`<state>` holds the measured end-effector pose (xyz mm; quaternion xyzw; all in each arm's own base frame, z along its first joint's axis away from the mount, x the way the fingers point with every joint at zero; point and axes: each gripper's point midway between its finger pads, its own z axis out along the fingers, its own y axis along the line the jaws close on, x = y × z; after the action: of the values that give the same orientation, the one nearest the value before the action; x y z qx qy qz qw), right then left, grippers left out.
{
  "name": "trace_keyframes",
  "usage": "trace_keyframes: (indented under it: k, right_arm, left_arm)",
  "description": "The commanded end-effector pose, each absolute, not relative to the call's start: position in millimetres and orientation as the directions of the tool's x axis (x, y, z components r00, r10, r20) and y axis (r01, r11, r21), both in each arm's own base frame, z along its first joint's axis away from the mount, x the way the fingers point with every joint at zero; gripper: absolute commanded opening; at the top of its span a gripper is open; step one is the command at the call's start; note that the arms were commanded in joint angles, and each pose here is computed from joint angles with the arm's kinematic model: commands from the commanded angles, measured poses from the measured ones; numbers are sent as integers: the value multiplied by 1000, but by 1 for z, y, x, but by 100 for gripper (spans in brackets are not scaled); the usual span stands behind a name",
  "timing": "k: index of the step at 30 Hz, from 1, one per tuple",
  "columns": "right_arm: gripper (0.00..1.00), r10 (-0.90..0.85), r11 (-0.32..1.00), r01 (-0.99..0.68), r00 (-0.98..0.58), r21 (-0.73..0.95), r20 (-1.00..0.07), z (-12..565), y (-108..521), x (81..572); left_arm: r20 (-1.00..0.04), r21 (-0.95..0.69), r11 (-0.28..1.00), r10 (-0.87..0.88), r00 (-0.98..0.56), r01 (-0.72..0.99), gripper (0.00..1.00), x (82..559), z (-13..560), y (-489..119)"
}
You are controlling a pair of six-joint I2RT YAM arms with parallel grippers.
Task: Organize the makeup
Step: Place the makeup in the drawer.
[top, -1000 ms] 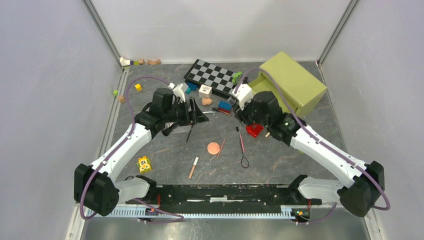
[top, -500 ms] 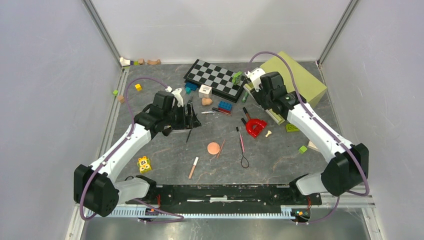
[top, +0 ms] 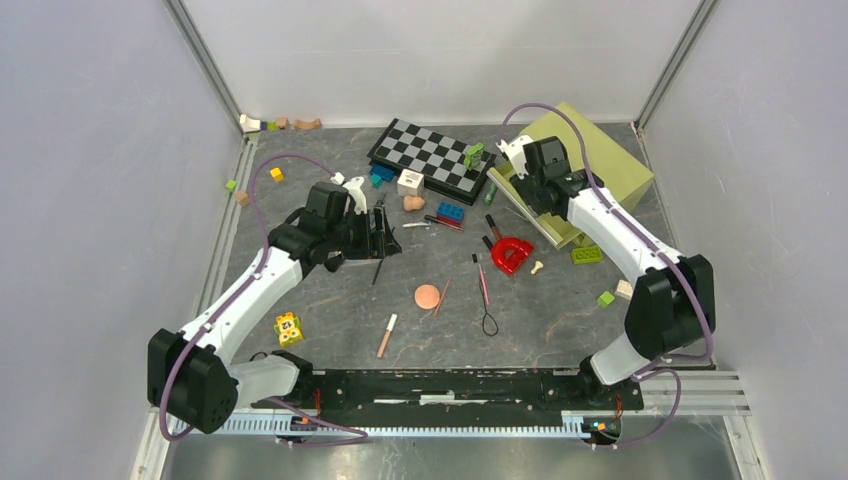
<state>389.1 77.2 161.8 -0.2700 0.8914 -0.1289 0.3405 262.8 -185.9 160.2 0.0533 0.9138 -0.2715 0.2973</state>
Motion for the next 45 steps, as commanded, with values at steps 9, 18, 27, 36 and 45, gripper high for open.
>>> trace_keyframes:
  k: [9, 18, 27, 36, 45]
  right_arm:
    - [1, -565, 813, -345, -660, -469, -495, 151, 55, 405]
    - [3, -543, 818, -334, -717, -468, -437, 128, 36, 398]
    - [16, -516, 847, -368, -740, -383, -431, 108, 38, 388]
    - [28, -483, 868, -370, -785, -331, -388, 94, 36, 377]
    - [46, -462, 879, -359, -805, -314, -373, 92, 34, 374]
  left_arm:
    - [-602, -435, 851, -33, -798, 293, 75, 268, 161, -183]
    - [-587, -442, 849, -30, -809, 289, 75, 267, 157, -184]
    - [-569, -452, 844, -25, -822, 287, 74, 267, 152, -187]
    - [-566, -453, 844, -24, -824, 287, 74, 266, 151, -187]
    - [-568, -454, 843, -23, -823, 289, 74, 266, 152, -187]
